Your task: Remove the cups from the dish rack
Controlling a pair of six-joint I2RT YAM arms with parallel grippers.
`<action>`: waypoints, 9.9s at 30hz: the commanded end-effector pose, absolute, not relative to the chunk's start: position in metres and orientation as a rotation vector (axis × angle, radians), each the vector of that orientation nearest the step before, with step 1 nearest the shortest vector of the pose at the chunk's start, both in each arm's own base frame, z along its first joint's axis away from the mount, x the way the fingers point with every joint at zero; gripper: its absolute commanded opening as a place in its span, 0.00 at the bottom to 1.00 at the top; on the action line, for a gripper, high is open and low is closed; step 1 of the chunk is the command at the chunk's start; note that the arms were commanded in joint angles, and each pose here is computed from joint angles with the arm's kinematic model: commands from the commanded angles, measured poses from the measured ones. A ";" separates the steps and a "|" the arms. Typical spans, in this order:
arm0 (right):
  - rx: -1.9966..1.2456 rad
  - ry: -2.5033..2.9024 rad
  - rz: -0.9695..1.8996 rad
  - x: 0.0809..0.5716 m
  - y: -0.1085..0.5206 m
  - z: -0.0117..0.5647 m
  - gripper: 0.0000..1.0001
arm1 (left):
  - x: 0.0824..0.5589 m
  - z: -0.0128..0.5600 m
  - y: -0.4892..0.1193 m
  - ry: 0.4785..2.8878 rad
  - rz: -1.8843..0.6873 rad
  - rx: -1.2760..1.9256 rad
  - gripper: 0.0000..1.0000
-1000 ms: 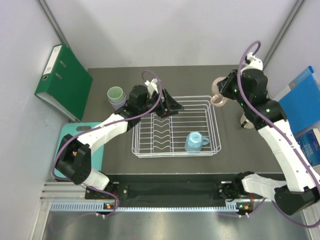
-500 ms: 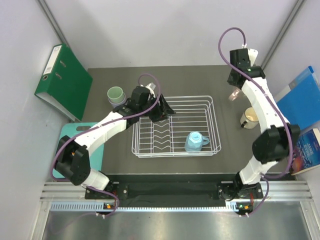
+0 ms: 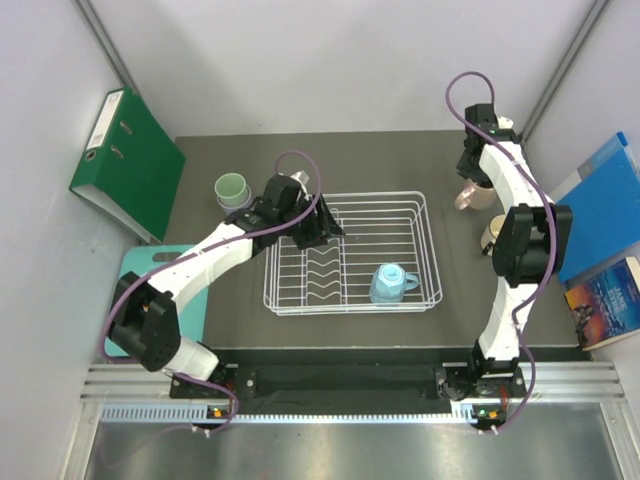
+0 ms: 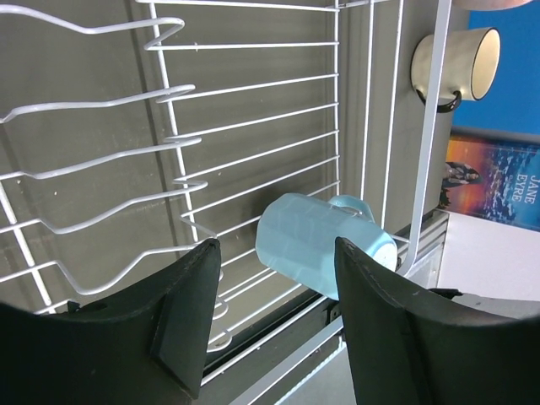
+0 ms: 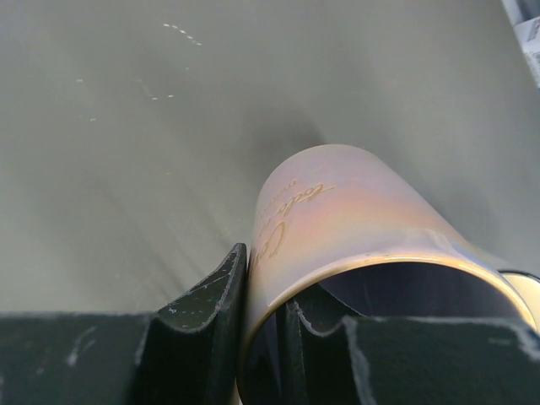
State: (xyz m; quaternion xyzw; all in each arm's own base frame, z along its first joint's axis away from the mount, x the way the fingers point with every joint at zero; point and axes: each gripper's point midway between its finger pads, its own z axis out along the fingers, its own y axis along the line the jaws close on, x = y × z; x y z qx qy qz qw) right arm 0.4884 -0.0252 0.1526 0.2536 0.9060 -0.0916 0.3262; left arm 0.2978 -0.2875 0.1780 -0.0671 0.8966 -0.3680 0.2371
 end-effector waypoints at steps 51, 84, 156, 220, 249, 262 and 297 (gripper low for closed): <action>0.418 1.843 0.489 0.407 0.068 0.348 0.69 | 0.280 0.220 -0.316 2.303 -0.693 0.236 0.99; 0.194 1.915 0.523 0.284 0.115 0.320 0.68 | 0.233 0.191 -0.414 2.189 -0.611 0.674 0.99; 0.098 1.794 0.984 0.269 0.174 0.334 0.66 | 0.242 0.373 -0.338 1.440 -2.021 0.169 0.00; -0.157 1.770 1.316 0.230 0.241 0.324 0.38 | 0.280 0.355 -0.343 1.517 -2.108 0.147 0.00; -0.046 1.755 1.074 0.252 0.211 0.334 0.00 | 0.282 0.326 -0.369 1.708 -2.049 0.151 0.69; 0.172 1.804 0.602 0.275 0.138 0.355 0.00 | 0.344 0.293 -0.320 1.851 -1.819 -0.267 0.99; 0.574 2.302 0.030 0.337 0.037 0.158 0.00 | 0.307 0.233 -0.284 2.251 -1.326 -0.171 0.99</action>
